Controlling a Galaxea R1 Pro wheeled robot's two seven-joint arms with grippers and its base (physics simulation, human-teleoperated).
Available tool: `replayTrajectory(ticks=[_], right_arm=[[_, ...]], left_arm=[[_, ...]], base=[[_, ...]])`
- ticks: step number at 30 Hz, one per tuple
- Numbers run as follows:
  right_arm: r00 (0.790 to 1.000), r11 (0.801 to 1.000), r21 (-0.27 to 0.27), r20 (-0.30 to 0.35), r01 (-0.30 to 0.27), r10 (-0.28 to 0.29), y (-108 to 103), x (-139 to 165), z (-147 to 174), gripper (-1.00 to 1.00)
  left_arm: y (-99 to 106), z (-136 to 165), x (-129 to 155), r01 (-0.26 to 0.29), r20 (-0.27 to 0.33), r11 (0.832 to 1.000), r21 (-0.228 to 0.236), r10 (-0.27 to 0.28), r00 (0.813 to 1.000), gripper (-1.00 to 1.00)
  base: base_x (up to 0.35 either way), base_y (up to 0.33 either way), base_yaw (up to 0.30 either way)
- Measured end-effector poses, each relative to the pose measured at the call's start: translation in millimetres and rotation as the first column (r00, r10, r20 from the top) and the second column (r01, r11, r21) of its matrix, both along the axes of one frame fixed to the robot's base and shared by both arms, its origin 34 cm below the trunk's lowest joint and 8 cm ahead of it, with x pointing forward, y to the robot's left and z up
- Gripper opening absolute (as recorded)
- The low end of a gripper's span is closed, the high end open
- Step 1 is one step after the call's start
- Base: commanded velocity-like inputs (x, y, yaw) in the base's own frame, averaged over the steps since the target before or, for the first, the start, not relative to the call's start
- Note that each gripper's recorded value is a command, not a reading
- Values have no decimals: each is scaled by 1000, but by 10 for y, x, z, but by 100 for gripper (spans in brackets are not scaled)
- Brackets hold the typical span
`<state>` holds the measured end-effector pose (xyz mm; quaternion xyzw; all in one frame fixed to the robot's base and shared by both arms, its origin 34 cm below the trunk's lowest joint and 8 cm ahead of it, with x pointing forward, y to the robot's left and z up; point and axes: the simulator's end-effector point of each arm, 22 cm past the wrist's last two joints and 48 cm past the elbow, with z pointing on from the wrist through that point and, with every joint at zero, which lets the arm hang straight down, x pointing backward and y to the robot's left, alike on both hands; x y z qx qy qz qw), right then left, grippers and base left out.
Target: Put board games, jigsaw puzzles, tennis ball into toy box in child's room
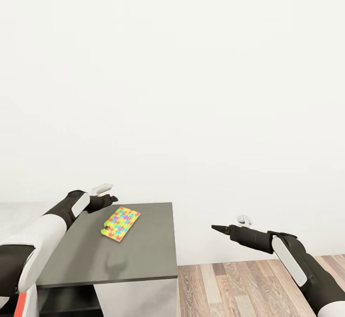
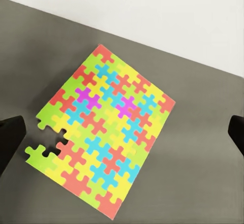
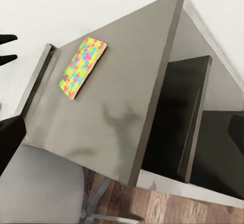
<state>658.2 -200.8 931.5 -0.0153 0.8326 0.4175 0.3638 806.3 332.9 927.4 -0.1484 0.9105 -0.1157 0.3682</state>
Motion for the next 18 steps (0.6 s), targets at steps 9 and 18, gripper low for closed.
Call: replayTrajectory(ticks=[9, 18], right_arm=[[999, 998, 46, 27, -44, 43, 8, -50, -9, 100], [999, 998, 47, 28, -45, 44, 13, -44, -137, 100]], left_arm=[[25, -122, 5, 0, 0, 1000, -1, 0, 1000, 100], [72, -256, 20, 3, 5, 999, 43, -3, 1000, 100]], base=[[0, 0, 0], [0, 0, 0]])
